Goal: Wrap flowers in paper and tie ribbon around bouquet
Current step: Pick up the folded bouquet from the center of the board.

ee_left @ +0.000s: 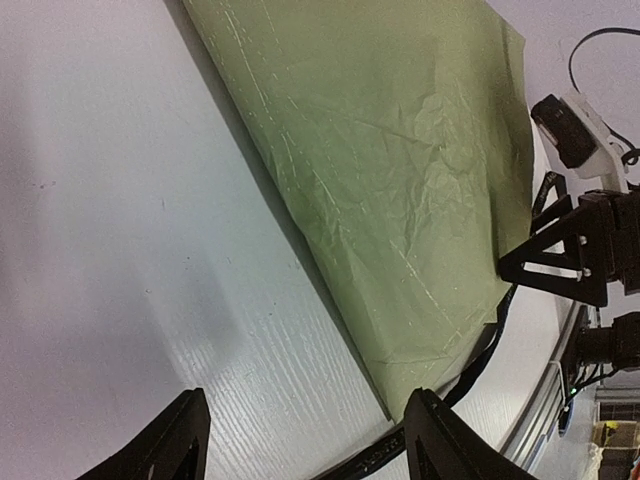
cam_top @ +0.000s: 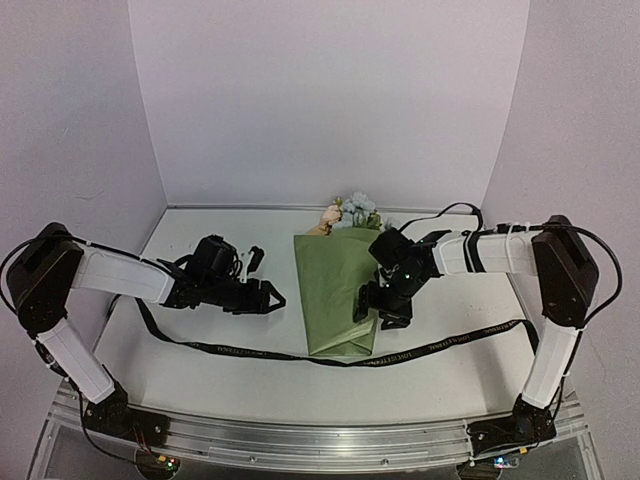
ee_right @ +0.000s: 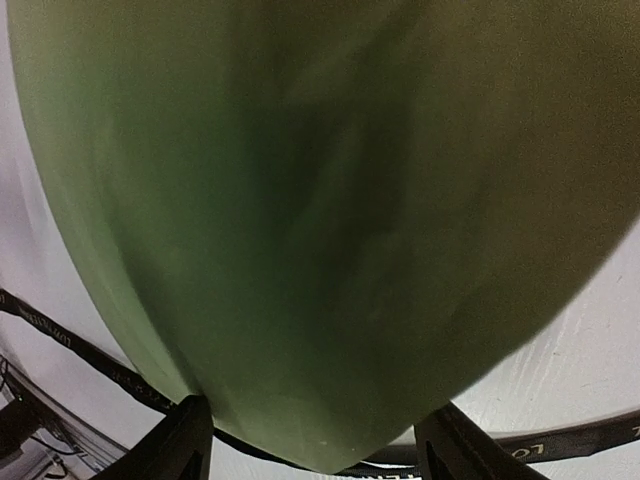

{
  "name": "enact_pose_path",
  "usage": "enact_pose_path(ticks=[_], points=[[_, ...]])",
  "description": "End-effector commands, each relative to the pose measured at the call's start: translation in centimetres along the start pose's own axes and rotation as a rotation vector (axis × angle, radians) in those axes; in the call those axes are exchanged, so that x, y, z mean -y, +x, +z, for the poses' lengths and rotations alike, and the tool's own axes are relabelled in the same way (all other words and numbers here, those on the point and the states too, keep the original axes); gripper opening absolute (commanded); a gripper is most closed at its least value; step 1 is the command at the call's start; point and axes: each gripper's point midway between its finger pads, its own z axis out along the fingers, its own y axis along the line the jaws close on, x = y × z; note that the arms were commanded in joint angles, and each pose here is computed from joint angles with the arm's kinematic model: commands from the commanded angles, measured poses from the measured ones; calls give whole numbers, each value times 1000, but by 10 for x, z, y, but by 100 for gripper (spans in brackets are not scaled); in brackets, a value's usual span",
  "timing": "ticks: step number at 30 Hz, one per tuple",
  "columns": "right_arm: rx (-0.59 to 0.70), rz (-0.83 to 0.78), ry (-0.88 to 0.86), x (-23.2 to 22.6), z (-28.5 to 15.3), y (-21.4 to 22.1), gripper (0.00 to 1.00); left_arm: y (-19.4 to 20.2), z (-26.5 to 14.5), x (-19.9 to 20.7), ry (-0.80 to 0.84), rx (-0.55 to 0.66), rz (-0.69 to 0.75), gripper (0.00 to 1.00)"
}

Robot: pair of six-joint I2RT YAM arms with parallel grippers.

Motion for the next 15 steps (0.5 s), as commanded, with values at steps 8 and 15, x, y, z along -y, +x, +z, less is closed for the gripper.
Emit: enact_pose_path(ticks=[8,15], points=[[13,155,-62,5,30,-11,48,-18,30,33,158,-10,5,63],[9,191,-75,5,32,-14,28,-11,49,33,160,-57,-11,60]])
